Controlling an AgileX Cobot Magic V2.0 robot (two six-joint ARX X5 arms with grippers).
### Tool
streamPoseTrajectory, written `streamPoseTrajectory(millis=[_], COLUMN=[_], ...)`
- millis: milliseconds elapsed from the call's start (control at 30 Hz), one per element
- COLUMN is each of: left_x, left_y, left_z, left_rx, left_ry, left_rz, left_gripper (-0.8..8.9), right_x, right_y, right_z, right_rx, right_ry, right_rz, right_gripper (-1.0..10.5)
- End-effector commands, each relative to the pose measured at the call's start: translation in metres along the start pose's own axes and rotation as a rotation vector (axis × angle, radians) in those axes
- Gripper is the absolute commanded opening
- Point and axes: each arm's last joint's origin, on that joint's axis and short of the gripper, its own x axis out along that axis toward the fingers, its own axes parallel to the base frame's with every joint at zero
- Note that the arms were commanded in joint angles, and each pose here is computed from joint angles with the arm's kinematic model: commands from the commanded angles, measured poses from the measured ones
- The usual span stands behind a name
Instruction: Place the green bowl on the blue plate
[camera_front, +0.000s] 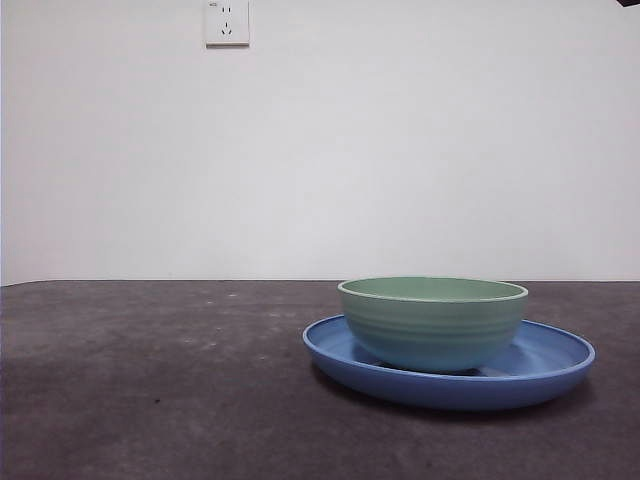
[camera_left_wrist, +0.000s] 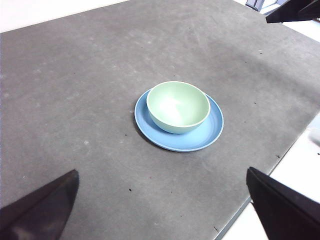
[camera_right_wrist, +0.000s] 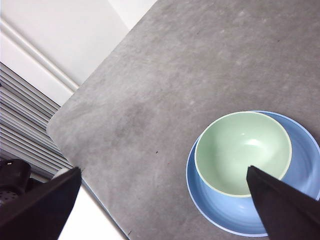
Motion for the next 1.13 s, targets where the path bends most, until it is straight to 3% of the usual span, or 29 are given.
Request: streamPoseTrajectory(millis=[33,200,400,567,933,1133], left_x=[0.000,0.000,0.000,0.000,0.000,0.000], left_y=[0.000,0.000,0.000,-0.001,-0.002,-0.002], left_z=[0.003,0.002,0.003,0.003,0.002,0.002], left_rx=[-0.002,-0.007,-0.029,-0.040,-0.057,-0.070], left_ry=[-0.010,-0.009,-0.009,-0.009,-0.006,-0.006], left_rz=[-0.008,-0.008,-0.011,-0.015,-0.067,-0.067], left_gripper=[5.32,5.32,5.32,5.31,5.31,5.31], right_x=[-0.001,-0.001,0.002,0.016,0.075,0.101], right_y=[0.002,0.001,-0.007,-0.023,-0.091,-0.133], right_z=[0.004,0.002,-0.002,0.000,0.002,-0.004], right_rx=[-0.017,0.030,0.109,0.174,0.336,0.408], right_ry=[-0.006,0.011,0.050,0.127,0.348,0.400], right_rz=[0.007,-0.017,-0.184,-0.223,-0.279,-0.327], right_gripper=[6.2,6.2,5.8,5.7,5.7,5.7])
